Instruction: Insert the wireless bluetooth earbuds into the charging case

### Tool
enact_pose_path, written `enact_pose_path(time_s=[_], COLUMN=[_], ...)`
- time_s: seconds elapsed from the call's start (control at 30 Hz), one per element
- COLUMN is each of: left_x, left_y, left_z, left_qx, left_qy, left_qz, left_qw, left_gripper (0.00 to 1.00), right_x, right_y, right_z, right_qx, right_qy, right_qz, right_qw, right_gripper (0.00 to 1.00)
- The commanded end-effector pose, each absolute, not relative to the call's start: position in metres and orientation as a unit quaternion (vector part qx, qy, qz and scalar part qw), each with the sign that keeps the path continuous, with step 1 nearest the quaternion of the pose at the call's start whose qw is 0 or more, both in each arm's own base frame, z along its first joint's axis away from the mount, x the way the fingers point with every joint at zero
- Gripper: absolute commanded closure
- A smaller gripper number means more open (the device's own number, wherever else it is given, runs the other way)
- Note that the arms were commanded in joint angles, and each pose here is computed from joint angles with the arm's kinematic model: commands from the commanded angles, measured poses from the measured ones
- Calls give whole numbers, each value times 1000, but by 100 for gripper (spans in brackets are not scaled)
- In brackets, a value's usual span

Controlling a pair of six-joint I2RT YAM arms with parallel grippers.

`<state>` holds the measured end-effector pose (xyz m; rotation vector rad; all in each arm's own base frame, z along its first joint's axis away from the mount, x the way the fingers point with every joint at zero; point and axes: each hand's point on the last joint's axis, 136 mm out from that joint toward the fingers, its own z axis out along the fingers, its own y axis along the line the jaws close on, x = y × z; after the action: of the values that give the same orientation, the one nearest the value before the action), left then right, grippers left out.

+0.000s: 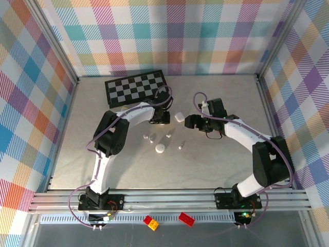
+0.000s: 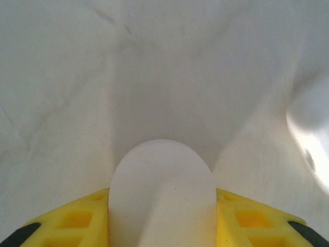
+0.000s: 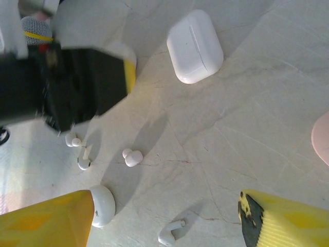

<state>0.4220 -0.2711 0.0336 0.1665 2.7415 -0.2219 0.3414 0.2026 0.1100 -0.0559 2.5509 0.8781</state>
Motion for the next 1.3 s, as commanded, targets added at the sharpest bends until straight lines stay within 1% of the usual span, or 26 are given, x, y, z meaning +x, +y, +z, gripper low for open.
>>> enact_pose_path(time_s=[0.0, 0.13, 0.27, 0.3, 0.43, 0.5, 0.63, 0.73, 0.77, 1.03, 1.27], left_x=[405, 383, 368, 365, 349, 340, 319, 306, 308, 287, 278], left_y=[-278, -271, -273, -277, -300, -308, -324, -329, -335, -350, -361], left_z=[66, 70, 71, 73, 87, 93, 111, 125, 134, 150, 163], left_qx=[149, 196, 233, 239, 276, 307, 391, 427, 439, 500, 524], left_qy=[957, 948, 940, 937, 913, 895, 834, 799, 782, 721, 691], left_qz=[-126, -148, -167, -181, -255, -275, -324, -354, -365, -402, -410], left_qw=[212, 204, 183, 178, 160, 170, 217, 232, 250, 263, 284], left_gripper=[61, 67, 67, 69, 70, 69, 69, 69, 69, 65, 65], right_x=[345, 344, 341, 340, 337, 334, 327, 320, 317, 287, 275], right_y=[206, 206, 204, 204, 202, 204, 210, 212, 212, 220, 227], right_z=[115, 120, 121, 121, 121, 124, 134, 144, 146, 162, 167], right_qx=[-18, -14, -14, -14, -1, 17, 50, 67, 71, 76, 71], right_qy=[914, 911, 910, 911, 910, 906, 885, 868, 864, 834, 821], right_qz=[336, 342, 341, 340, 345, 362, 423, 460, 469, 531, 559], right_qw=[226, 231, 234, 234, 229, 218, 188, 175, 171, 126, 95], right_gripper=[27, 27, 27, 27, 27, 29, 30, 31, 31, 32, 32])
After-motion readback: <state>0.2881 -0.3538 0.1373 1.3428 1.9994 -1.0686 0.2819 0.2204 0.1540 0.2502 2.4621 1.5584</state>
